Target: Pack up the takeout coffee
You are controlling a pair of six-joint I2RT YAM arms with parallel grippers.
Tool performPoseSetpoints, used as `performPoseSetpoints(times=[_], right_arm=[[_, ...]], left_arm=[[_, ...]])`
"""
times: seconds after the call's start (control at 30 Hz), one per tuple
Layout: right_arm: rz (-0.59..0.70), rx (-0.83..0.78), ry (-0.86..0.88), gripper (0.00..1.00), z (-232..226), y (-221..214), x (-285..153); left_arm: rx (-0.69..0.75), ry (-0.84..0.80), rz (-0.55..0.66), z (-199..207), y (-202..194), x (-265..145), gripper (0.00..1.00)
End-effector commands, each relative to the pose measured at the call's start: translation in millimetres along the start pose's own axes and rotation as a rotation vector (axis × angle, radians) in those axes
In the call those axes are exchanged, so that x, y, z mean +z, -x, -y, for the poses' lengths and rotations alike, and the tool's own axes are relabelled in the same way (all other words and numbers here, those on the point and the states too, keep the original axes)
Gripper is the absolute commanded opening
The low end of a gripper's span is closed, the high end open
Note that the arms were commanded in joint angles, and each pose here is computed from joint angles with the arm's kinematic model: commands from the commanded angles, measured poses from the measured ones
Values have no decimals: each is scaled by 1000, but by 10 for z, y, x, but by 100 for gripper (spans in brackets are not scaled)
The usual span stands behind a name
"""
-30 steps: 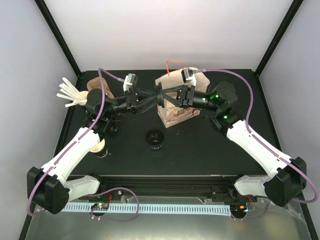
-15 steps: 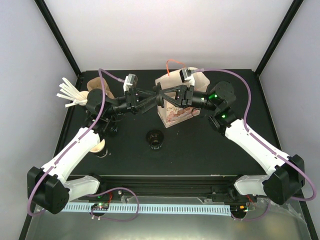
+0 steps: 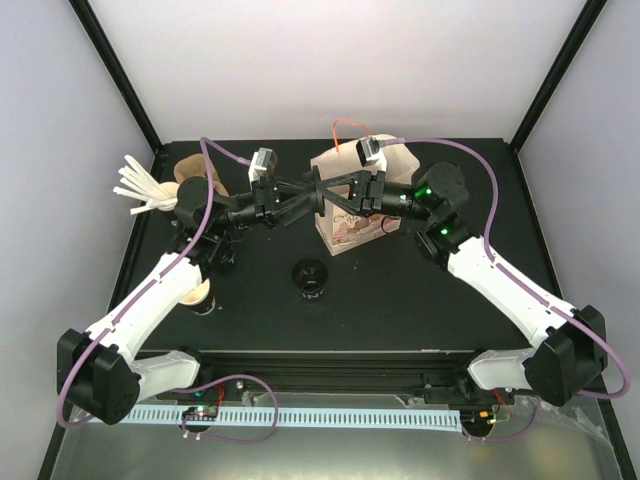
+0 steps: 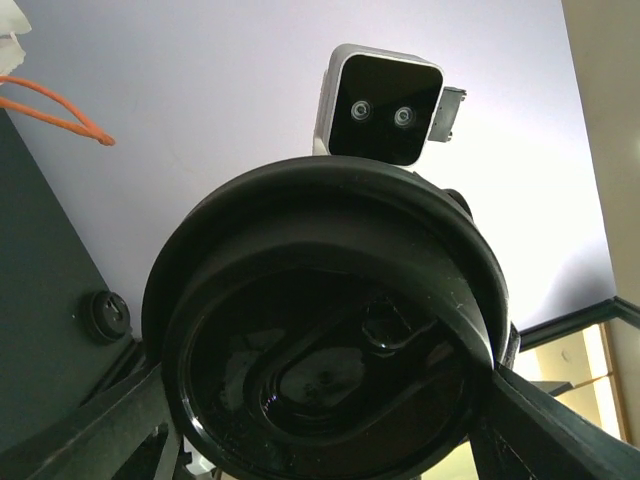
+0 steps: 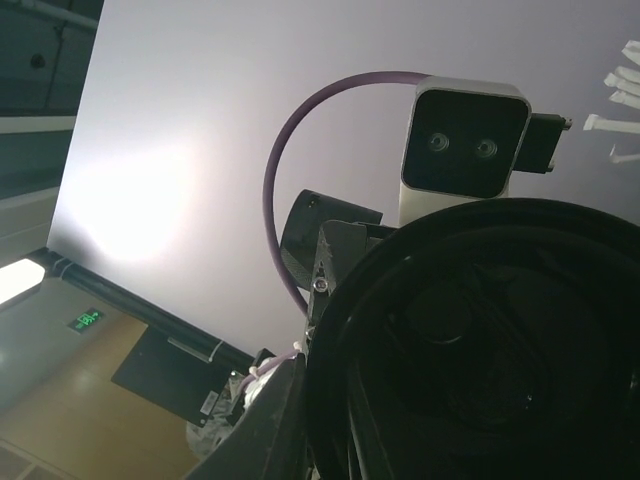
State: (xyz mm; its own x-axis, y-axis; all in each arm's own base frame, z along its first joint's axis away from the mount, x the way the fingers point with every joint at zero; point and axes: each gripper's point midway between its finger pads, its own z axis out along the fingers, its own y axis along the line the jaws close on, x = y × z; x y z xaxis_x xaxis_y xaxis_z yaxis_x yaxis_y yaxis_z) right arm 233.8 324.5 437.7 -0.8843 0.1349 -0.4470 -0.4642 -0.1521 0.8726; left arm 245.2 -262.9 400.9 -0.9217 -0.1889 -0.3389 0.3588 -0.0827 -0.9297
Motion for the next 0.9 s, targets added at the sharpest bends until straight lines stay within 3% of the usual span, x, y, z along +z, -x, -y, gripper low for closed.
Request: performPoseSetpoints(times=[0.0, 0.1, 0.37, 0.63, 0.87], right_arm=[[-22, -15, 33, 14, -96, -13, 36], [-23, -12, 31, 19, -81, -14, 42], [-7, -101, -117, 65, 23, 19, -42], [158, -167, -446, 79, 404, 256, -631], [259, -183, -519, 82, 503, 390, -961]], left_arm=[[48, -35, -6, 137, 17, 6, 73], [47, -29, -8, 118, 18, 5, 74], [126, 120, -28, -104, -31, -178, 72], [284, 504, -68, -689, -273, -549, 72], [318, 782, -243, -1297, -621, -724, 70]])
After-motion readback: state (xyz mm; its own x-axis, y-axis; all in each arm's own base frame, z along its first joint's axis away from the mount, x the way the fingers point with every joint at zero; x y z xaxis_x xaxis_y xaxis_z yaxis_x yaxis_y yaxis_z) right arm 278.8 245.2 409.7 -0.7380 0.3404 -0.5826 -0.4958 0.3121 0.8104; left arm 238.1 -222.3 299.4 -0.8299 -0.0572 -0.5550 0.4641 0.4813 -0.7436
